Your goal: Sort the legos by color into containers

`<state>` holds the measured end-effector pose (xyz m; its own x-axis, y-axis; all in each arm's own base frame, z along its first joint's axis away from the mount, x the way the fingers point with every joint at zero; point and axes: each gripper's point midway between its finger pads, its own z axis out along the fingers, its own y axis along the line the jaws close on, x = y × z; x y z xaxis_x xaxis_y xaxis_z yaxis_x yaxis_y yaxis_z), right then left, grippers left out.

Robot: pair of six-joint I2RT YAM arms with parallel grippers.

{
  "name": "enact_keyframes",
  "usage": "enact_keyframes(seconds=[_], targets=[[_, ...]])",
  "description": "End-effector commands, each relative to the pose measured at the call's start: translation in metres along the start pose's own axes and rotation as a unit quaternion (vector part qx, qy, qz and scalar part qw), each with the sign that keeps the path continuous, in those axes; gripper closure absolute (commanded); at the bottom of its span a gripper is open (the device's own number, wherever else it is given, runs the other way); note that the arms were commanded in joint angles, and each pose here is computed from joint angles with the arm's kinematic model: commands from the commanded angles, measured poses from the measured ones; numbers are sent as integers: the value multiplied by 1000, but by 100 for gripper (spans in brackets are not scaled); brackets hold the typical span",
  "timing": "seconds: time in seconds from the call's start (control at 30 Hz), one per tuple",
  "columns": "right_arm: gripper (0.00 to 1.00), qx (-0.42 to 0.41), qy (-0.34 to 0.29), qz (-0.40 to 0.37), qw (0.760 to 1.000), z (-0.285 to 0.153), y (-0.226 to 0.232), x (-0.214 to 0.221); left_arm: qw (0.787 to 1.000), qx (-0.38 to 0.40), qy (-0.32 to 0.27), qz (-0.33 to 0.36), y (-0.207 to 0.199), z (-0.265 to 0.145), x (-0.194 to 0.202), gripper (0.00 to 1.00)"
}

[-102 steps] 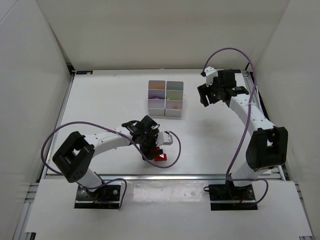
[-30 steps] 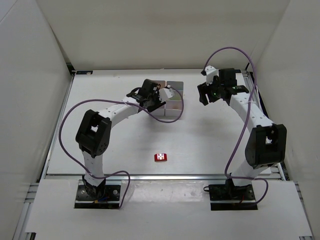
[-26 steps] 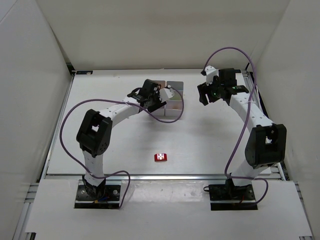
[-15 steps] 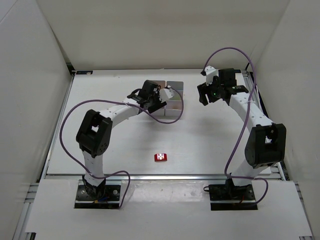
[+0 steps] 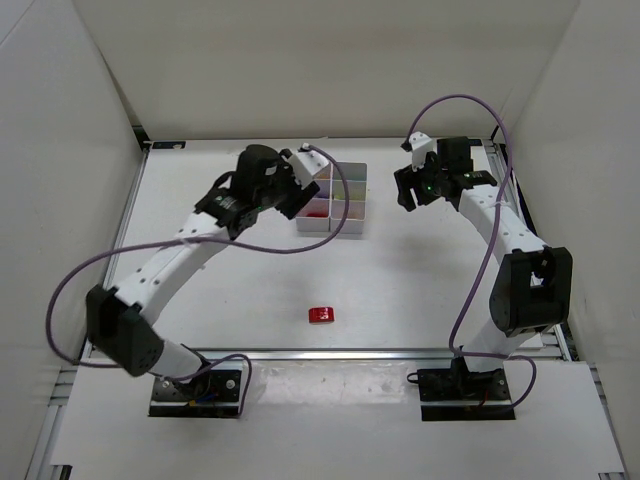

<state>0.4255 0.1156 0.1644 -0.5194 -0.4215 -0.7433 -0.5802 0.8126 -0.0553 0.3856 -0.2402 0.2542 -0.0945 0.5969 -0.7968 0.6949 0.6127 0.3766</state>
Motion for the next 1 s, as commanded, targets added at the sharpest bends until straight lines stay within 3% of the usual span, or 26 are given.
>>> enact_keyframes(seconds=[0.0, 0.13, 0.17, 0.23, 0.43, 0.57, 0.7, 0.97], targets=[[27, -8, -24, -1, 1000, 0, 0, -13, 987, 151, -13, -52, -63, -55, -5, 30], [25, -28, -21, -4, 999, 1, 8, -10, 943, 322, 32, -83, -131, -93, 25, 26], [24, -44, -20, -7, 999, 0, 14, -9, 922, 375, 48, -83, -155, -105, 43, 25], [23, -54, -22, -6, 998, 0, 17, -8, 916, 393, 58, -56, -174, -112, 59, 24], [19, -60, -16, -3, 998, 1, 22, 0, 918, 374, 132, -12, -202, -98, 118, 26], [11, -52, -14, -4, 999, -2, 20, 3, 929, 347, 129, -3, -214, -77, 124, 25], [6, -40, -13, -7, 999, -5, 18, 4, 933, 337, 122, 5, -229, -57, 123, 17], [4, -28, -8, -21, 999, -10, 14, 9, 935, 325, 140, 9, -242, -24, 131, 17]])
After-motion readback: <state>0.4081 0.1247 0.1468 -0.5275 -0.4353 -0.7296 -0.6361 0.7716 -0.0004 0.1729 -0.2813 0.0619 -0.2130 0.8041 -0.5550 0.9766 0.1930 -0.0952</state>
